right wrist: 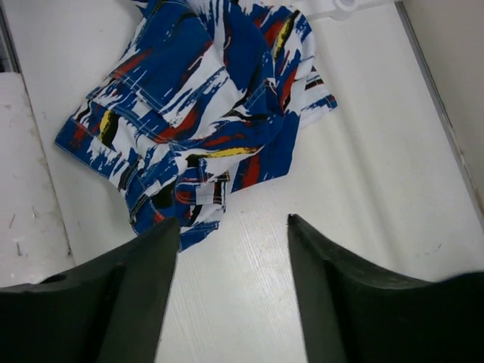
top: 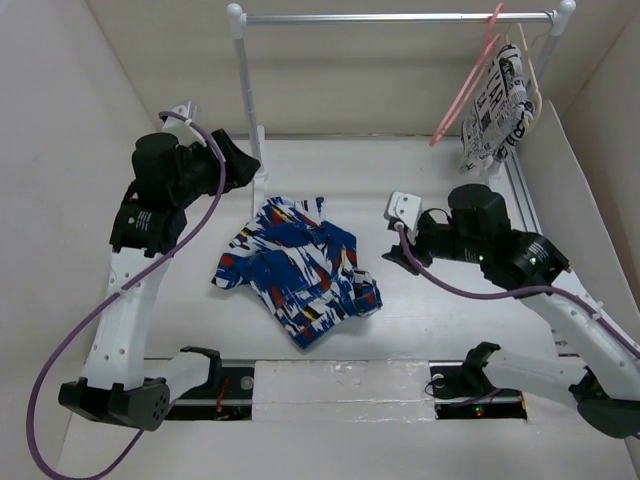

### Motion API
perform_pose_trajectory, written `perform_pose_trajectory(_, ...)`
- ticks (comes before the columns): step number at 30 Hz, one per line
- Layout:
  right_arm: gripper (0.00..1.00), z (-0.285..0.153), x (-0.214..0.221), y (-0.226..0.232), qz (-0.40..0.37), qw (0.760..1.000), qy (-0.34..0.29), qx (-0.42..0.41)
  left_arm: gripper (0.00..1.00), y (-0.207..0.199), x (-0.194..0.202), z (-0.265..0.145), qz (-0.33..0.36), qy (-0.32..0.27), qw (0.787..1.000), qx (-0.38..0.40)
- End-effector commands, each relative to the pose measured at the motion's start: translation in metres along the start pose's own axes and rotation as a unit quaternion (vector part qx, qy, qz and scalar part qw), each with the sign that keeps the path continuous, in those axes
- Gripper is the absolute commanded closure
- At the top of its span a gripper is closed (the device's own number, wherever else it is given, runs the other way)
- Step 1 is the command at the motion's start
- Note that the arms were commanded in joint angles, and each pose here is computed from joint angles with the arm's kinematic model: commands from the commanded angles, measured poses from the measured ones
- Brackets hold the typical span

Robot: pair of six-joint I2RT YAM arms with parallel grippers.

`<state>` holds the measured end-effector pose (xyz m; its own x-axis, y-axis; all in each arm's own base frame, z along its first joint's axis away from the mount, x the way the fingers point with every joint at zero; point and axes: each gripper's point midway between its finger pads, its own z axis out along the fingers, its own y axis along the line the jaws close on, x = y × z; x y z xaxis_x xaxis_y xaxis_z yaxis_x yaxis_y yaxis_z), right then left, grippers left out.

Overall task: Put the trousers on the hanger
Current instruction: Flatten out the trousers at the center of the board.

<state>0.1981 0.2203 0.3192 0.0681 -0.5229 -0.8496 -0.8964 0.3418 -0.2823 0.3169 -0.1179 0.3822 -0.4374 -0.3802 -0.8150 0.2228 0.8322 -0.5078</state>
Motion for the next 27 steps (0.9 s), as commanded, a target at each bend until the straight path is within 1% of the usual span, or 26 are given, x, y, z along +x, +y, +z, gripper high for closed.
perform_pose_trajectory(1,0.4,0.003,-0.033,0.01,-0.037,0.998,-0.049,-0.034,0.38,-0.007,-0.015,-0.001,0.0,-0.024,1.0,0.009)
perform_pose_trajectory(2,0.53,0.007,-0.034,0.014,-0.04,0.997,-0.047,-0.042,0.38,-0.003,-0.02,-0.004,0.0,-0.035,0.999,-0.004)
perform_pose_trajectory(4,0.8,0.021,-0.038,0.022,-0.044,0.996,-0.049,-0.059,0.43,0.002,-0.026,-0.009,0.0,-0.049,0.998,-0.026)
perform_pose_trajectory(5,0.94,0.027,-0.043,0.036,-0.051,0.994,-0.054,-0.078,0.47,0.008,-0.028,-0.01,-0.003,-0.054,0.998,-0.043)
perform_pose_trajectory(6,1.0,0.034,-0.045,0.041,-0.049,0.994,-0.051,-0.078,0.5,0.023,-0.029,-0.012,-0.011,-0.062,0.994,-0.085)
perform_pose_trajectory(7,1.0,0.049,-0.046,0.047,-0.053,0.994,-0.048,-0.081,0.52,0.03,-0.029,-0.015,-0.022,-0.067,0.992,-0.106)
perform_pose_trajectory(8,1.0,0.056,-0.051,0.069,-0.067,0.991,-0.051,-0.104,0.56,0.046,-0.033,-0.02,-0.027,-0.084,0.984,-0.152)
perform_pose_trajectory(9,1.0,0.065,-0.051,0.072,-0.072,0.993,-0.04,-0.09,0.62,0.055,-0.027,-0.021,-0.034,-0.078,0.981,-0.175)
perform_pose_trajectory(10,1.0,0.072,-0.055,0.08,-0.079,0.992,-0.041,-0.089,0.71,0.064,-0.022,-0.021,-0.038,-0.076,0.977,-0.194)
perform_pose_trajectory(11,1.0,0.086,-0.053,0.106,-0.096,0.988,-0.029,-0.114,0.84,0.075,-0.021,-0.021,-0.04,-0.079,0.971,-0.221)
perform_pose_trajectory(12,1.0,0.094,-0.051,0.11,-0.099,0.99,-0.016,-0.101,0.87,0.083,-0.015,-0.018,-0.042,-0.069,0.968,-0.238)
perform_pose_trajectory(13,0.95,0.103,-0.053,0.119,-0.101,0.989,-0.017,-0.104,0.88,0.095,-0.002,-0.007,-0.042,-0.045,0.965,-0.257)
perform_pose_trajectory(14,0.77,0.118,-0.041,0.133,-0.102,0.988,0.002,-0.117,0.9,0.103,0.006,-0.001,-0.049,-0.033,0.961,-0.272)
perform_pose_trajectory(15,0.68,0.124,-0.039,0.15,-0.095,0.987,0.002,-0.128,0.9,0.116,0.015,0.006,-0.059,-0.015,0.956,-0.287)
perform_pose_trajectory(16,0.59,0.132,-0.042,0.159,-0.091,0.987,-0.012,-0.131,0.9,0.137,0.036,0.016,-0.074,0.019,0.95,-0.304)
perform_pose_trajectory(17,0.47,0.138,-0.036,0.168,-0.089,0.987,-0.008,-0.137,0.9,0.14,0.048,0.023,-0.103,0.042,0.954,-0.279)
perform_pose_trajectory(18,0.43,0.149,-0.021,0.189,-0.091,0.984,0.01,-0.153,0.86,0.149,0.049,0.029,-0.126,0.038,0.957,-0.259)
perform_pose_trajectory(19,0.4,0.157,-0.016,0.193,-0.095,0.985,0.017,-0.141,0.81,0.184,0.058,0.017,-0.16,0.028,0.944,-0.288)
perform_pose_trajectory(20,0.36,0.162,-0.011,0.201,-0.1,0.984,0.027,-0.143,0.63,0.192,0.058,0.014,-0.171,0.018,0.943,-0.284)
perform_pose_trajectory(21,0.34,0.175,0.003,0.208,-0.108,0.983,0.052,-0.136,0.53,0.201,0.056,0.01,-0.177,0.001,0.94,-0.29)
perform_pose_trajectory(22,0.33,0.18,0.01,0.219,-0.117,0.981,0.063,-0.138,0.46,0.212,0.059,0.001,-0.186,-0.008,0.934,-0.305)
perform_pose_trajectory(23,0.31,0.186,0.017,0.224,-0.12,0.98,0.074,-0.137,0.35,0.216,0.062,0.0,-0.19,-0.006,0.932,-0.309)
perform_pose_trajectory(24,0.31,0.193,0.023,0.225,-0.118,0.981,0.085,-0.13,0.32,0.22,0.073,0.001,-0.197,0.009,0.929,-0.314)
perform_pose_trajectory(25,0.31,0.21,0.044,0.234,-0.12,0.978,0.115,-0.123,0.31,0.225,0.087,0.002,-0.203,0.025,0.925,-0.321)
perform_pose_trajectory(26,0.31,0.211,0.044,0.232,-0.122,0.979,0.117,-0.115,0.31,0.226,0.086,0.002,-0.203,0.024,0.925,-0.321)
perform_pose_trajectory(27,0.31,0.216,0.049,0.233,-0.115,0.98,0.123,-0.109,0.3,0.23,0.1,0.003,-0.214,0.036,0.92,-0.326)
